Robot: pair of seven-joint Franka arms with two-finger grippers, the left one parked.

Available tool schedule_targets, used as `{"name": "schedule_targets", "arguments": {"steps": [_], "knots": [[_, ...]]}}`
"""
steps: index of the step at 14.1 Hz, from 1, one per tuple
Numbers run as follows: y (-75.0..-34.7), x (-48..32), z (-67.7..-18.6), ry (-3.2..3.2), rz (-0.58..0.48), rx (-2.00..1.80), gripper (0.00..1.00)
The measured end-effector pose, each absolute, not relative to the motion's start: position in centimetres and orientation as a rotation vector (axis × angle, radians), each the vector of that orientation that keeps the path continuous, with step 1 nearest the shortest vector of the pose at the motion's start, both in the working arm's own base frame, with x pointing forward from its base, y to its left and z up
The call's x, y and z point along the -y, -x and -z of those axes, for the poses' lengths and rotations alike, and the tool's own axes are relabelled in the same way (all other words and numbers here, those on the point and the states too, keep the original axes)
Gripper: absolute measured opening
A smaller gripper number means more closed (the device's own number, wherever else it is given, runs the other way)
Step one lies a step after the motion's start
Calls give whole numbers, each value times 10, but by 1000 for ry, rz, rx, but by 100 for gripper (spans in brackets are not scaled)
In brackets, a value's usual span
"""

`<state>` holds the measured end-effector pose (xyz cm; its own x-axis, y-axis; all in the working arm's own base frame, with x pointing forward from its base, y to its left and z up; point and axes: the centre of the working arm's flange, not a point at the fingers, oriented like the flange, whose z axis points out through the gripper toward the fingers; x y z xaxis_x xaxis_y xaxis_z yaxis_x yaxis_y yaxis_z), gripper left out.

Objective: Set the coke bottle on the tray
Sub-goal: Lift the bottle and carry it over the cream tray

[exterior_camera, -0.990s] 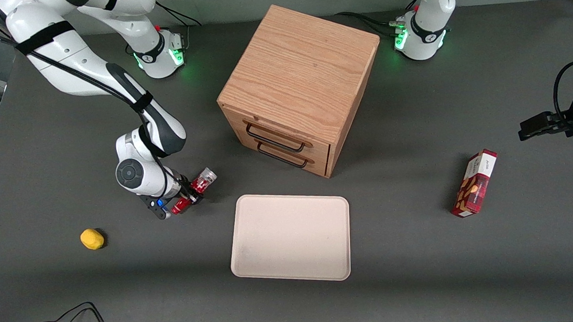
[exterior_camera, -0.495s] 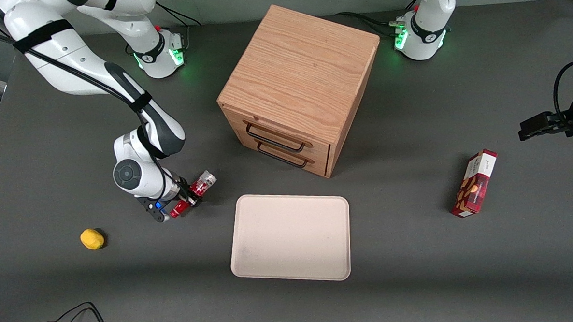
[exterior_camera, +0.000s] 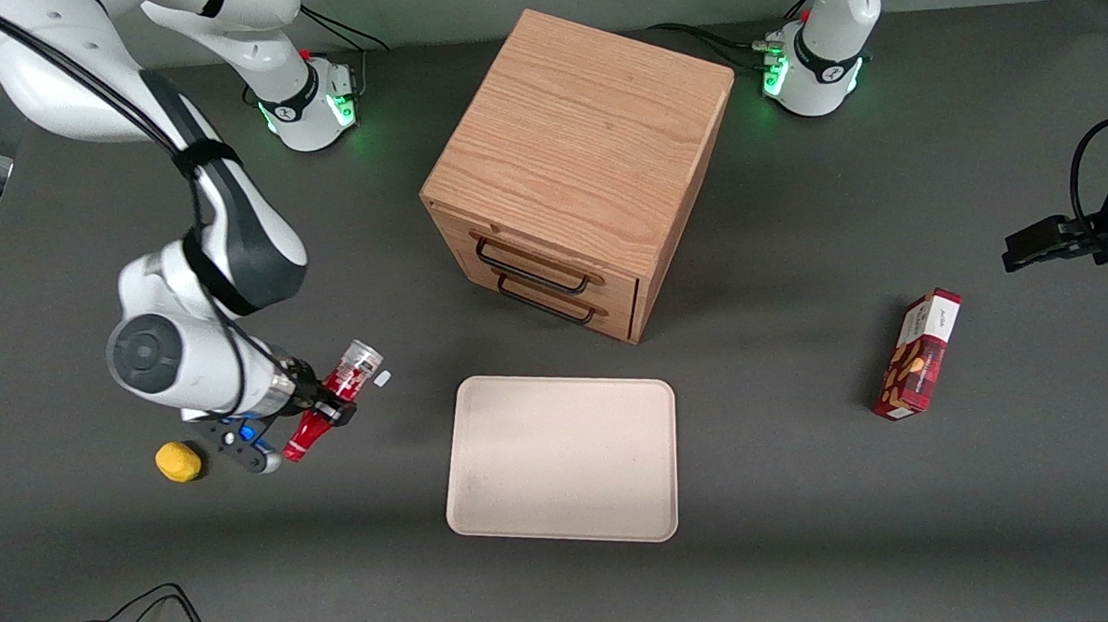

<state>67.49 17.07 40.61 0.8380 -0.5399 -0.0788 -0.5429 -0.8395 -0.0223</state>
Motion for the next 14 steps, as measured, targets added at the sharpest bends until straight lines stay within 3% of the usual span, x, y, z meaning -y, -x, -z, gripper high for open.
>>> {"name": "schedule_targets", "arguments": {"steps": [3,6,14], "knots": [[-688,-183,-464,2969,1,-641,56],[-703,-210,-467,2944,48,-434,56],[-715,-308,-292,2881,-14,-127,56]]}}
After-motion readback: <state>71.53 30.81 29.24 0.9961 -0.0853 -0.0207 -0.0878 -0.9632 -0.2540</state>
